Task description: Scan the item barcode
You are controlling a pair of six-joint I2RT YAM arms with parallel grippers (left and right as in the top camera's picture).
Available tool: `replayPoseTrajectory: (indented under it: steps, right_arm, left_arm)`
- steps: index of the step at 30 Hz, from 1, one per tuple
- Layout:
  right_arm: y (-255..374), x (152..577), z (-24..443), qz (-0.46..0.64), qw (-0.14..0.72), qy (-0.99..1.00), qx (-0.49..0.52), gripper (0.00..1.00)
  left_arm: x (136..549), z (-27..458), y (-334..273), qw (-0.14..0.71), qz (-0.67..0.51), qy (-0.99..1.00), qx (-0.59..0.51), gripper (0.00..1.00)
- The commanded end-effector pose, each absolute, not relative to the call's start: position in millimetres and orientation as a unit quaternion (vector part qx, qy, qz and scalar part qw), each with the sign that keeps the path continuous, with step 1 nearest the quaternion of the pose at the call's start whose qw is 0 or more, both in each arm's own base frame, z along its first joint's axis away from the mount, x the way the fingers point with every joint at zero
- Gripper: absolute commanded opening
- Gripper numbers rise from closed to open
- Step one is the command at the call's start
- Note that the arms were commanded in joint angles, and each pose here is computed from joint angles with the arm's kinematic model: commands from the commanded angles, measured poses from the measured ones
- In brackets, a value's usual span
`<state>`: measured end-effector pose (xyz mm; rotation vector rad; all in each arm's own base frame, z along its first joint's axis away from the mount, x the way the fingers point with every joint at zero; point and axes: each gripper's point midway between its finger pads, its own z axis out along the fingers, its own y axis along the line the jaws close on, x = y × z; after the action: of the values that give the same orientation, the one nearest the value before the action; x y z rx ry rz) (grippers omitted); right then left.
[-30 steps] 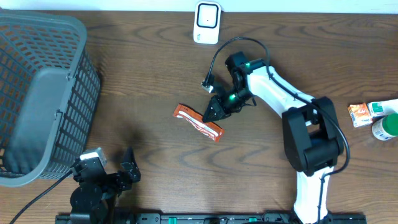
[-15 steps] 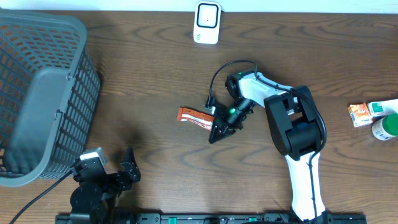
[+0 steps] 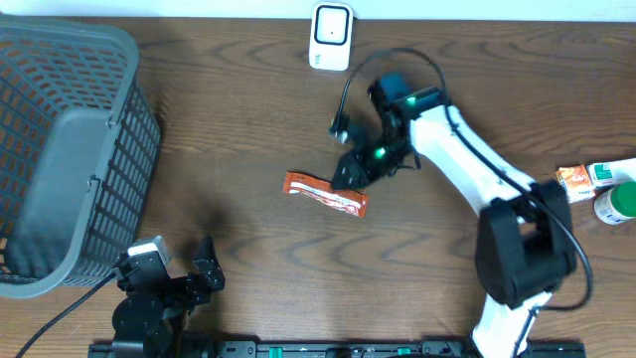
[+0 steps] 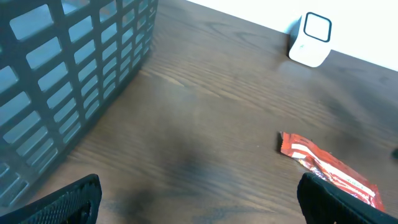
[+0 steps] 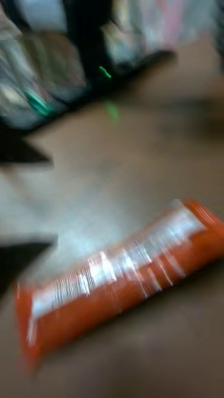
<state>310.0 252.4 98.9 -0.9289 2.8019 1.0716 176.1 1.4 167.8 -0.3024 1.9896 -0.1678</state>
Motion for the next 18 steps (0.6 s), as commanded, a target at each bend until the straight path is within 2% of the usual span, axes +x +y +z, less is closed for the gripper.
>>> replayPoseTrajectory:
  steps: [1,10,18]
  right_arm:
    - [220.5,341.7,66.3,0.21,0.012,0.958,-0.194,0.01]
    - [211.9,362.6,19.4,0.177,0.012,0.966,-0.187,0.01]
    - [206.6,350.2,-1.2,0.159,-0.027,0.971,-0.177,0.01]
  left_arm:
    - [175.8,169.9,1.1,0.535,-0.067,0.834,-0.12,0.98]
    - [175.8,169.9,1.1,0.535,-0.067,0.834,-0.12,0.98]
    - [175.8,169.9,1.1,0.535,-0.068,0.834,-0.12,0.98]
